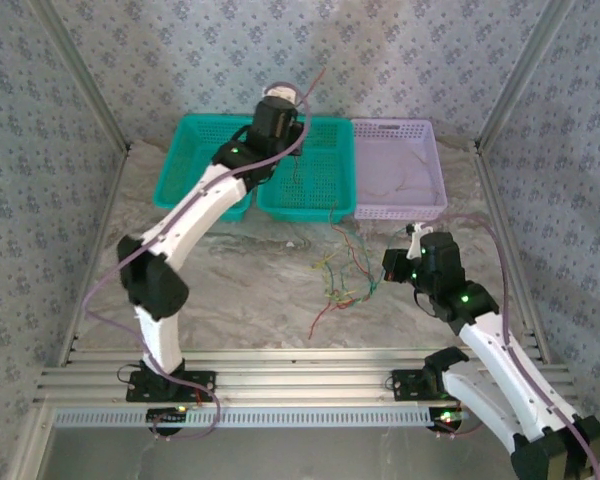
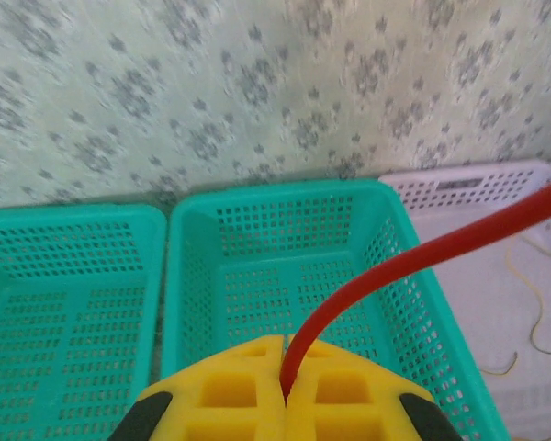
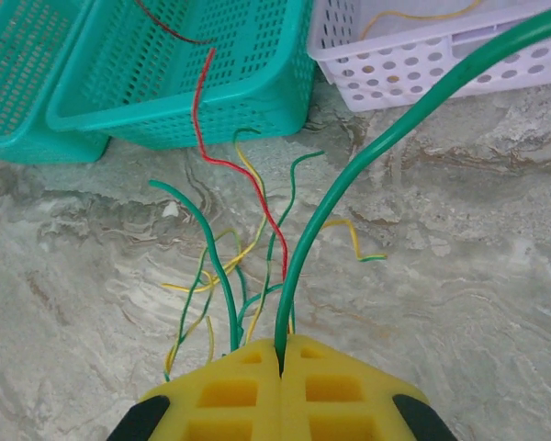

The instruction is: Untangle the cables

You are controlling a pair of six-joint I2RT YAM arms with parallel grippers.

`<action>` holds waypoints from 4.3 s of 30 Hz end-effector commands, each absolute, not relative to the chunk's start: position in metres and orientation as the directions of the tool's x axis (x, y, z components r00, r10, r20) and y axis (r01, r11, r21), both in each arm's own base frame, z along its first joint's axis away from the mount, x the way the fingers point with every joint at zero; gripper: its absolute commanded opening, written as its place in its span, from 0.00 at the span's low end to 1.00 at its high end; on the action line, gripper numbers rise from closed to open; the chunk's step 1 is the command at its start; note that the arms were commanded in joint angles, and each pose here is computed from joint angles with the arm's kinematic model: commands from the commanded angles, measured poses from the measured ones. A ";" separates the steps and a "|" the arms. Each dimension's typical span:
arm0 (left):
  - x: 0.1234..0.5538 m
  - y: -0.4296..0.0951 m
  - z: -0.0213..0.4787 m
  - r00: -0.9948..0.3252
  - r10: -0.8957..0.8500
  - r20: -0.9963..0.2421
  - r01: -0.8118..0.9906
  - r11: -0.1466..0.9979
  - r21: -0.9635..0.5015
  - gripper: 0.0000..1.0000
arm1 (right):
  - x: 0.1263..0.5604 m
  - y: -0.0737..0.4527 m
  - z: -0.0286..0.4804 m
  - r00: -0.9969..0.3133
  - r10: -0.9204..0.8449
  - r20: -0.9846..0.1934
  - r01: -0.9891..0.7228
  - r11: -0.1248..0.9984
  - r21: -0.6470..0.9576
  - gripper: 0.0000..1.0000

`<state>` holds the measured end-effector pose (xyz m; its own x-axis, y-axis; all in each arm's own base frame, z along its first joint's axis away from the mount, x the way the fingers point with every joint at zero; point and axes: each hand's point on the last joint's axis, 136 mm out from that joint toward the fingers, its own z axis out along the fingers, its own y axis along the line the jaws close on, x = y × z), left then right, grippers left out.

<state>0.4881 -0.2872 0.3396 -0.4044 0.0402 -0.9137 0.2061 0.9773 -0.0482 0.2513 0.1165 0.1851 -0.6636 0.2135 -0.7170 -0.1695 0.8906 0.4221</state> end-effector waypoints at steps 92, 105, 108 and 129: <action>0.354 -0.395 0.121 -0.793 -0.500 -0.349 -0.154 0.718 -0.678 0.51 | 0.274 0.110 0.172 -0.700 0.211 -0.683 -0.117 0.909 0.400 0.00; 0.370 -0.418 0.135 -0.760 -0.573 -0.307 -0.103 0.573 -0.813 0.56 | 0.272 0.115 0.166 -0.704 0.199 -0.682 -0.136 0.904 0.405 0.00; 0.374 -0.416 0.129 -0.755 -0.579 -0.308 -0.115 0.579 -0.807 0.52 | 0.271 0.116 0.167 -0.704 0.198 -0.682 -0.141 0.902 0.408 0.00; 0.383 -0.415 0.138 -0.761 -0.550 -0.345 -0.101 0.625 -0.774 0.01 | 0.273 0.112 0.170 -0.692 0.210 -0.691 -0.121 0.909 0.398 0.00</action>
<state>0.3763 -0.4111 0.1118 -0.7713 -0.5501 -0.3202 -0.1375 0.6351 -0.7601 0.2718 0.1120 0.1636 -0.7131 0.2047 -0.6705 -0.1144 0.9096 0.3994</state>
